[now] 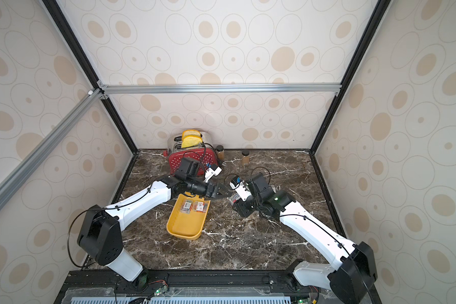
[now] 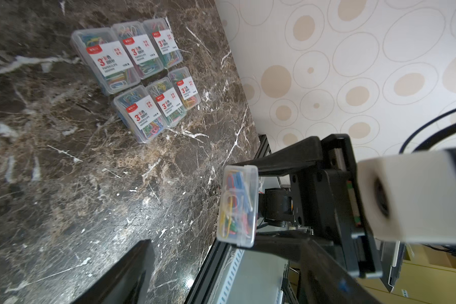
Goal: Take the paper clips out of the storage box
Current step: Place the boxed paper clips at the center of the board.
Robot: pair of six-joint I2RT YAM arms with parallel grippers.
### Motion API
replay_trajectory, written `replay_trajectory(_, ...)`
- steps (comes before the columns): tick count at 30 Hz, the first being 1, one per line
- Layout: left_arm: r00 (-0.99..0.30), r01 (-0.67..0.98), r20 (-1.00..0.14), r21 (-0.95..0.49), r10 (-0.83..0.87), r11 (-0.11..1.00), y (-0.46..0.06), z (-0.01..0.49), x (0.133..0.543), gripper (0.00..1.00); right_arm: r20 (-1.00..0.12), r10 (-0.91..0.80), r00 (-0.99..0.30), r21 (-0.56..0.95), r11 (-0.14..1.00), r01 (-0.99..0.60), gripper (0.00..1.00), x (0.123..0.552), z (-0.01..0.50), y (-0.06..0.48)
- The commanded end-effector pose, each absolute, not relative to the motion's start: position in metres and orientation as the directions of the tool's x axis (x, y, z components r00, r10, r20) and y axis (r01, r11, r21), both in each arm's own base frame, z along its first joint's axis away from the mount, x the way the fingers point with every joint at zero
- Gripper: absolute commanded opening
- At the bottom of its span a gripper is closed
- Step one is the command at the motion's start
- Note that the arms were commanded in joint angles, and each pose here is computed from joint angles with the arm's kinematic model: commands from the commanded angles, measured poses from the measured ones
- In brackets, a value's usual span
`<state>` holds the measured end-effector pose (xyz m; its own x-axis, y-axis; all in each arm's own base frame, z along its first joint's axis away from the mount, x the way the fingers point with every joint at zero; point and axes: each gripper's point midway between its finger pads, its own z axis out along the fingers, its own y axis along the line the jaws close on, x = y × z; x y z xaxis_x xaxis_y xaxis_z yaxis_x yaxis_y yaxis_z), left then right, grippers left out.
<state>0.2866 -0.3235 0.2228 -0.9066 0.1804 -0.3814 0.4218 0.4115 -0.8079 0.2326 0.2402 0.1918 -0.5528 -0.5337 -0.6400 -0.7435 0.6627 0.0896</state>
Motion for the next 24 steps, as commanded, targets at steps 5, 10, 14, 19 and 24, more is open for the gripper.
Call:
replay_trajectory(5, -0.871, 0.453, -0.486, -0.739, 0.072, 0.499, -0.288, 0.243, 0.302, 0.99, -0.443, -0.427, -0.789, 0.136, 0.837, -0.529, 0.27, 0.214, 0.140, 0.178)
replay_trajectory(10, -0.859, 0.448, -0.509, -0.701, 0.051, 0.555, -0.277, 0.240, 0.302, 0.99, -0.349, -0.338, -0.874, 0.131, 0.906, -0.402, 0.27, 0.215, 0.110, 0.151)
replay_trajectory(14, -0.851, 0.438, -0.523, -0.663, 0.042, 0.607, -0.267, 0.238, 0.303, 0.99, -0.305, -0.281, -0.910, 0.134, 0.934, -0.333, 0.27, 0.221, 0.089, 0.140)
replay_trajectory(19, -0.846, 0.426, -0.531, -0.638, 0.034, 0.641, -0.259, 0.236, 0.302, 0.99, -0.248, -0.249, -0.936, 0.132, 0.949, -0.288, 0.27, 0.224, 0.066, 0.135)
replay_trajectory(24, -0.853, 0.414, -0.520, -0.642, 0.030, 0.646, -0.257, 0.232, 0.299, 0.99, -0.227, -0.231, -0.946, 0.127, 0.956, -0.264, 0.27, 0.227, 0.050, 0.133)
